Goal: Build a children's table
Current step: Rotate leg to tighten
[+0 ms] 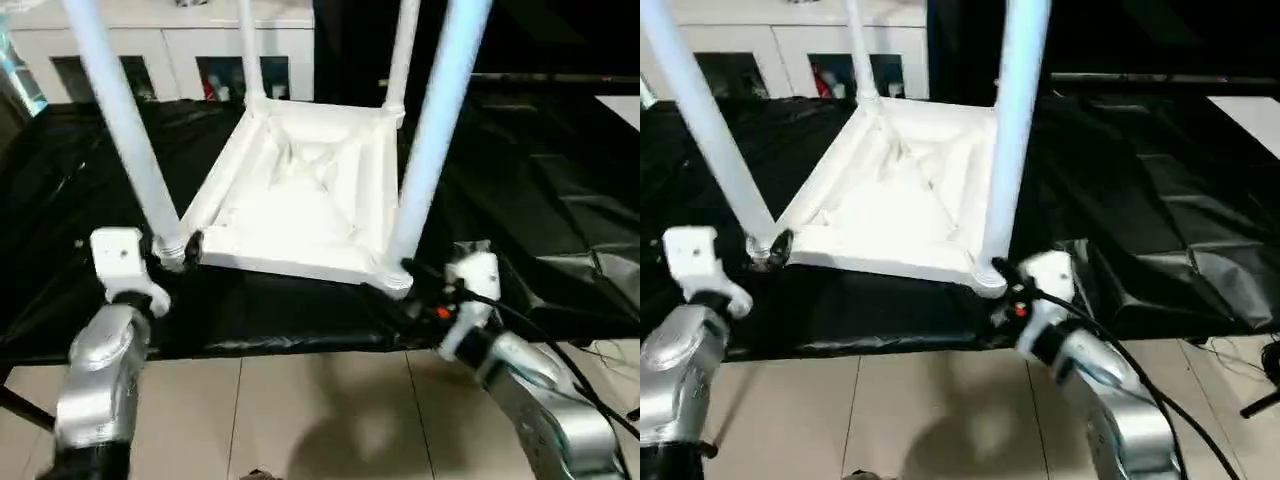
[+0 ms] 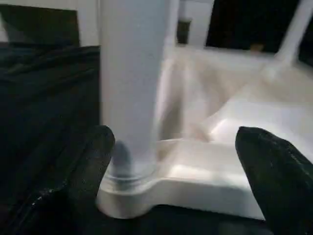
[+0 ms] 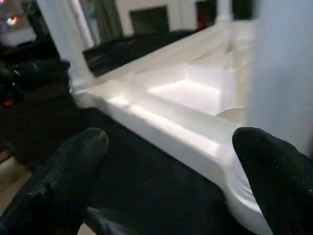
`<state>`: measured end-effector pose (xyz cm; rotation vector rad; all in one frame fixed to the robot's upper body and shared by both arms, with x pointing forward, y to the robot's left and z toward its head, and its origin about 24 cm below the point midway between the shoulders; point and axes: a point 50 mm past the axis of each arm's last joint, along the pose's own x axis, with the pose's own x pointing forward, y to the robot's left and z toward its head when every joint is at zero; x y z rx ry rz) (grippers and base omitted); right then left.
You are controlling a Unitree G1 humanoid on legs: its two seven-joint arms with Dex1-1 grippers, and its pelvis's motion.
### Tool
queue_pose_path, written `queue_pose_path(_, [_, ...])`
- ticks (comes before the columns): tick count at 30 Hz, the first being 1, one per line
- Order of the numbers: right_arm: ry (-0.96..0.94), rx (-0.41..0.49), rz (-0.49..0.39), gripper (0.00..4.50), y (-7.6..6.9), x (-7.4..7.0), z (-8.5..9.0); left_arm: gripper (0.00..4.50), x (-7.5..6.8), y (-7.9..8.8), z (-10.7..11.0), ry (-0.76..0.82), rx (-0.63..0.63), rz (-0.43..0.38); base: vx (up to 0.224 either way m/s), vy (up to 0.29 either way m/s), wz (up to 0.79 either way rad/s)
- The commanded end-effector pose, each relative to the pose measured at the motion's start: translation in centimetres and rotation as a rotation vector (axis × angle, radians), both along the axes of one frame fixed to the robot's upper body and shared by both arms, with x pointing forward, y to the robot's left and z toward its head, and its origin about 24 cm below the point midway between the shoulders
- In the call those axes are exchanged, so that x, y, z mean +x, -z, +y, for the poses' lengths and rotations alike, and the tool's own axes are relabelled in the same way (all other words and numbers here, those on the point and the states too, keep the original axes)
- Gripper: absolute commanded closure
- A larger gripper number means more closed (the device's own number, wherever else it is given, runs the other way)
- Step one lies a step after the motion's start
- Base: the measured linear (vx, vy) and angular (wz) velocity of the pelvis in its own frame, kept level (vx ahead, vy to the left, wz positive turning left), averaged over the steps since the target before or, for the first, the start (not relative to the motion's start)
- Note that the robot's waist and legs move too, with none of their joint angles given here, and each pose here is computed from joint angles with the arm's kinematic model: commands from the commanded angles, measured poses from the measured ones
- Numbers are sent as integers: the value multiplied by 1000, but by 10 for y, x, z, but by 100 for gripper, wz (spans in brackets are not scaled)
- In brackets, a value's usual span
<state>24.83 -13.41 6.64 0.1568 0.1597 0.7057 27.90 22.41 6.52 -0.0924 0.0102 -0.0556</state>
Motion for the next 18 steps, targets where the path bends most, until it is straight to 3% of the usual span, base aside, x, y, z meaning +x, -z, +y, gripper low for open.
queue_pose_path(1, [-1, 0, 0, 0, 0, 3, 0, 1, -1, -4, -1, 2, 19, -7, 0, 0, 0])
queue_pose_path(4, [-65, -1, -7, 0, 0, 7, 3, 1, 1, 1, 22, -157, 61, 16, 0, 0, 0])
queue_pose_path(6, [-71, 2, -10, 0, 0, 8, 3, 1, 3, 1, 25, -170, 64, 17, 0, 0, 0])
queue_pose_path(8, [-2, -20, -35, 0, -1, 23, -6, 1, 18, -4, 30, -144, 76, 13, 0, 0, 0])
queue_pose_path(10, [15, -28, -42, 0, -1, 26, -8, 1, 21, -4, 30, -136, 77, 13, 0, 0, 0])
queue_pose_path(12, [126, -43, -66, 0, -4, 36, -23, 1, 34, -5, 20, -26, 83, 29, 0, 0, 0])
queue_pose_path(15, [176, -42, -68, 0, -5, 37, -33, 1, 42, -10, 5, 77, 62, 19, 0, 0, 0])
queue_pose_path(18, [158, -44, -64, 0, -4, 34, -32, 1, 41, -8, -1, 95, 65, 18, 0, 0, 0])
